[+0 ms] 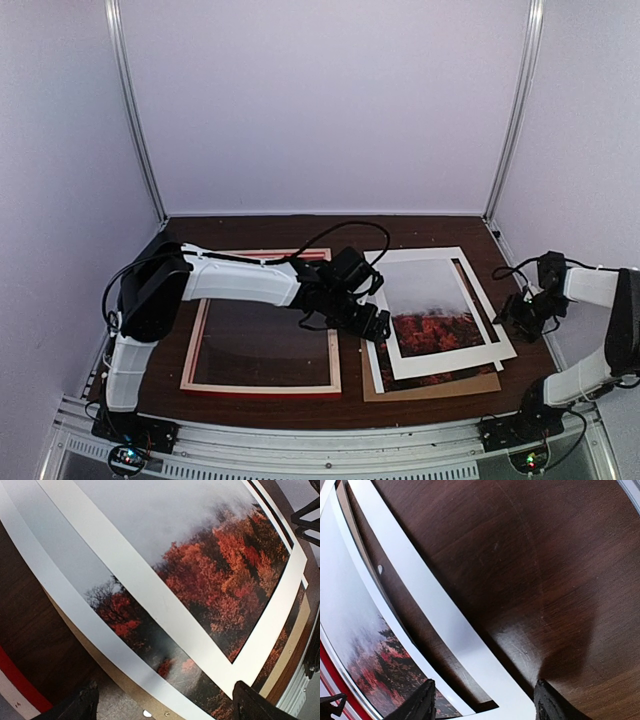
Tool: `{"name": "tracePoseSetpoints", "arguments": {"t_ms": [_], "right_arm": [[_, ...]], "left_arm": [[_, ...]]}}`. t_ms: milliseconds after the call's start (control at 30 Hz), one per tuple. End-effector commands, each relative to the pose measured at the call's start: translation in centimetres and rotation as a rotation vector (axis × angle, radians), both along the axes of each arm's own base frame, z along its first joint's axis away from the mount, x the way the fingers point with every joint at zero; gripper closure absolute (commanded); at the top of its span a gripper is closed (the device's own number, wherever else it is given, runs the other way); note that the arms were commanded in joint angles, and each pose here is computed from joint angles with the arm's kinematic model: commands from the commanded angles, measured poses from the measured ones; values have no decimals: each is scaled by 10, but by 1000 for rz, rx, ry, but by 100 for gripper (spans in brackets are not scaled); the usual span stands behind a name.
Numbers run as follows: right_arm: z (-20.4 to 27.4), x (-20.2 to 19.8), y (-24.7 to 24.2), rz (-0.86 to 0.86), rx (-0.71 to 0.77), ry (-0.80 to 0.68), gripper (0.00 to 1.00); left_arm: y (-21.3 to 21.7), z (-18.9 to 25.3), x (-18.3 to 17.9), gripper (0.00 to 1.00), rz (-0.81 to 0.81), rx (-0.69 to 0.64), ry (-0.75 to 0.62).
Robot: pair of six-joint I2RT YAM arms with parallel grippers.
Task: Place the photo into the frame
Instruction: Pick up the mat board from the photo.
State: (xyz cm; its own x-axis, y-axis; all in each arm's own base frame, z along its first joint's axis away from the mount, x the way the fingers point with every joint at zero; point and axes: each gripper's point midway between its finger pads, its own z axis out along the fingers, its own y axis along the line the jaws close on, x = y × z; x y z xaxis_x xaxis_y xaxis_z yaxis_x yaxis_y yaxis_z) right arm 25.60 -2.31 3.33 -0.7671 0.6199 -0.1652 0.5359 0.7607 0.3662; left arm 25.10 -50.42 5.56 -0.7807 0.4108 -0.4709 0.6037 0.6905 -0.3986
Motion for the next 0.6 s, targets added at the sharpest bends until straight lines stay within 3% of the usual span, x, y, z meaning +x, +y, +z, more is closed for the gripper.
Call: {"name": "tracePoseSetpoints", "arguments": {"t_ms": [0,567], "right_arm": [[-2,-5,-8,-5,-53,46,32],[-16,-9,-18,-42,-100,77,28]], "left_arm": [[-16,6,4,7,1,-61,23],[-52,5,-34,13,-89,-186,138]]}}
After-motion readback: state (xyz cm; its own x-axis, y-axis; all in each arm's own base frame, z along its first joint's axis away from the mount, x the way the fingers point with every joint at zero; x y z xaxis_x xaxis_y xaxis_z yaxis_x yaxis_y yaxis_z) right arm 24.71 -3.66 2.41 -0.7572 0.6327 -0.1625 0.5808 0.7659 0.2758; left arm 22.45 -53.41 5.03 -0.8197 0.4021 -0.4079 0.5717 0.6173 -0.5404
